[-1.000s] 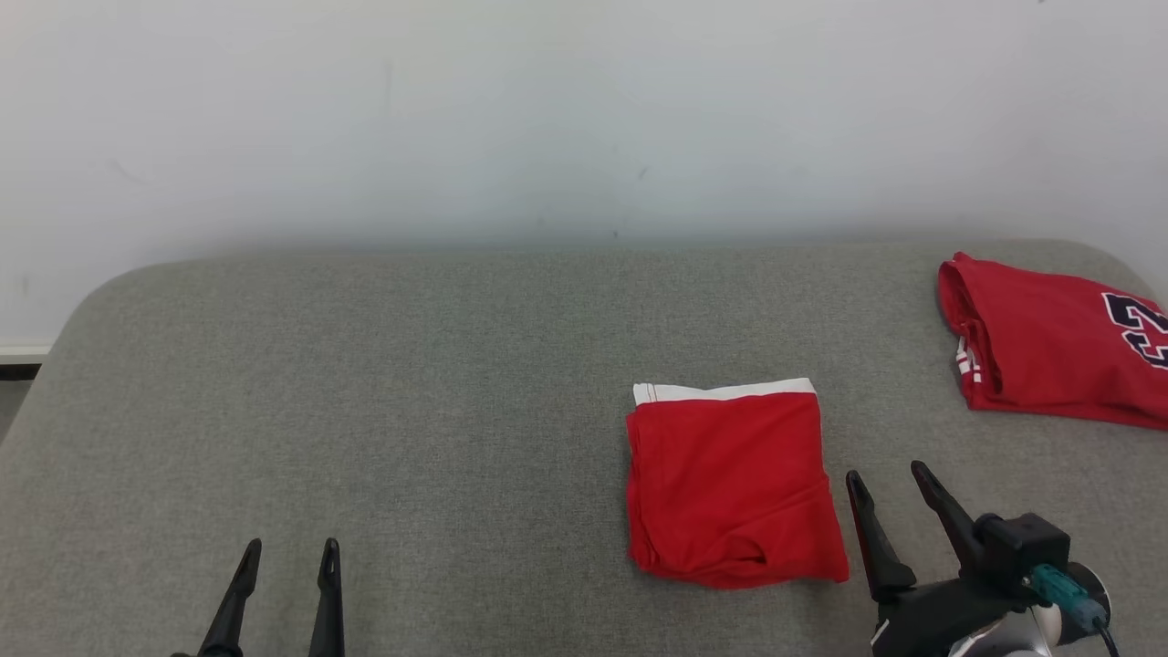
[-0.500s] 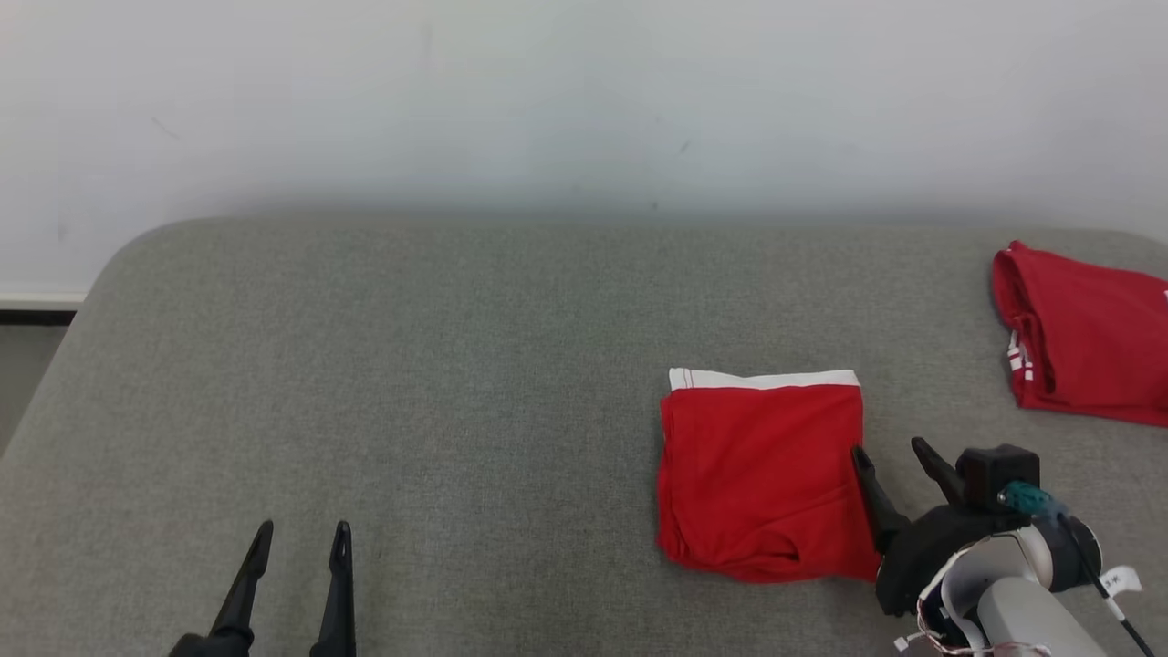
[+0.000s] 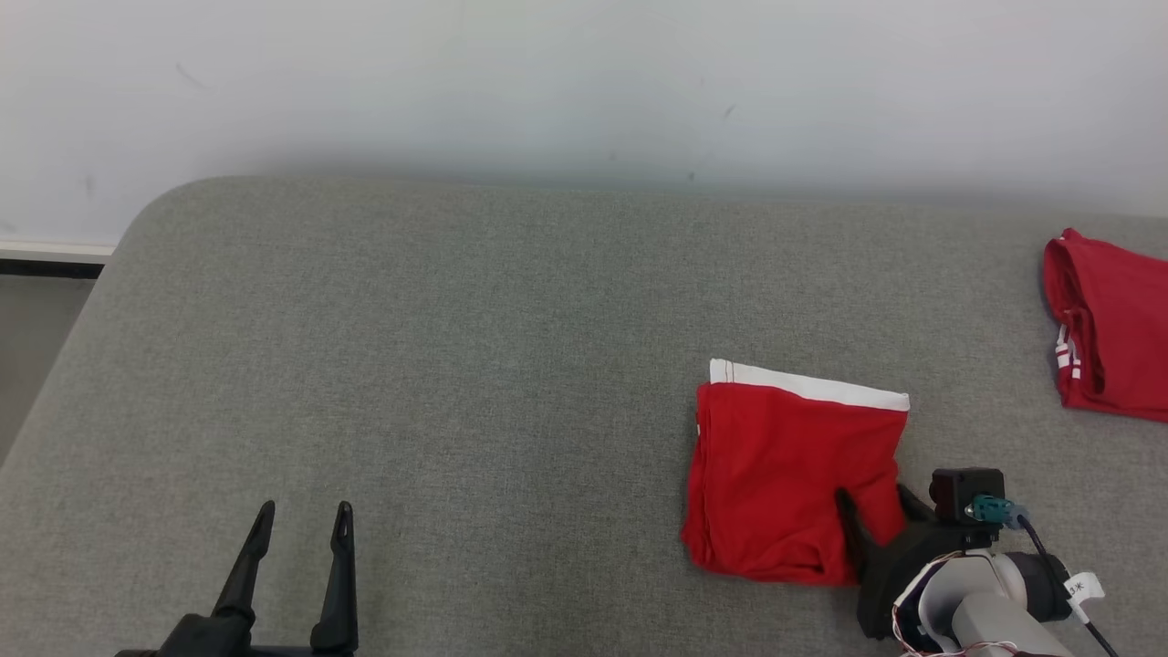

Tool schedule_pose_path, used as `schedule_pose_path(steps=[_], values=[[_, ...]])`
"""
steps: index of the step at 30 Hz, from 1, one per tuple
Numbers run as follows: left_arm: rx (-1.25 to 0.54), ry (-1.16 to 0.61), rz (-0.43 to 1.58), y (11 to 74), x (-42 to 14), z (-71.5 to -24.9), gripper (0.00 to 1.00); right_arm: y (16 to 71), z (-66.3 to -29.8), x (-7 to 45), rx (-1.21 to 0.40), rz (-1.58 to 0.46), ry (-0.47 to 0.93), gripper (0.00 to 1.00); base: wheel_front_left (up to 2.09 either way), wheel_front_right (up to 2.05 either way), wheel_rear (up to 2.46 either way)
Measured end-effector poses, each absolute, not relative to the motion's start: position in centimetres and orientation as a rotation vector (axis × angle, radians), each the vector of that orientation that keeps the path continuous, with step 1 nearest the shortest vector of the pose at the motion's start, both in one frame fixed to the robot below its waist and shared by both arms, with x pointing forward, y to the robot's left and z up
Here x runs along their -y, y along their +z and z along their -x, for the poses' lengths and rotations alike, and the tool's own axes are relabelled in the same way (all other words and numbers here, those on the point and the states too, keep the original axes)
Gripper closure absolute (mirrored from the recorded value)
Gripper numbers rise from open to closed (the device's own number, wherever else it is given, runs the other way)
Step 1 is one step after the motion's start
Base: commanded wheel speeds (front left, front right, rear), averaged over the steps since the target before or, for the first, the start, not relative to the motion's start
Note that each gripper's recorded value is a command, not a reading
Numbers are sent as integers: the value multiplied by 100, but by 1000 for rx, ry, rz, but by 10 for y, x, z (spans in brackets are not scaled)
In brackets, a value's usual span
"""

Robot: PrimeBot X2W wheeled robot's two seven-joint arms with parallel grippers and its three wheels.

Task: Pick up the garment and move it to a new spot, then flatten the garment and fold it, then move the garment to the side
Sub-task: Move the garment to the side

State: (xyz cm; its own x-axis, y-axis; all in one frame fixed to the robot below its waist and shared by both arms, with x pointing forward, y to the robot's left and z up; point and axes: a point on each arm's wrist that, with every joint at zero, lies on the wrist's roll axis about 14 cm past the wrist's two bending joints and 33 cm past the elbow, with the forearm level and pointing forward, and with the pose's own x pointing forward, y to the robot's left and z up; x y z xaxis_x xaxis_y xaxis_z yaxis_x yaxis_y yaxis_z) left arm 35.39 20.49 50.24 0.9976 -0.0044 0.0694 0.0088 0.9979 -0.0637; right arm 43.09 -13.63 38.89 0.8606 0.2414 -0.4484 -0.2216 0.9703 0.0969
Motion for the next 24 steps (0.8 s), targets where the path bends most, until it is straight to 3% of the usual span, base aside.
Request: schedule_pose_path(steps=[1,3,5,6,7,14,24], values=[[71,-5,65,503,-205,-354,0,386,-428,136,-491,-50,239,0,0,0,0],[73,-4,65,504,-206,-354,0,383,-426,137,-510,-56,231,33,0,0,0],[72,-7,68,503,-204,-354,0,381,-425,139,-522,-56,224,45,0,0,0],[71,-8,70,503,-203,-354,0,381,-426,139,-524,-58,222,59,0,0,0],[70,-8,72,502,-203,-354,0,381,-427,138,-524,-62,222,100,0,0,0],[59,-14,73,499,-201,-360,0,390,-446,140,-498,-28,236,100,0,0,0],[53,-76,91,495,-182,-391,0,433,-509,172,-372,102,242,100,0,0,0]])
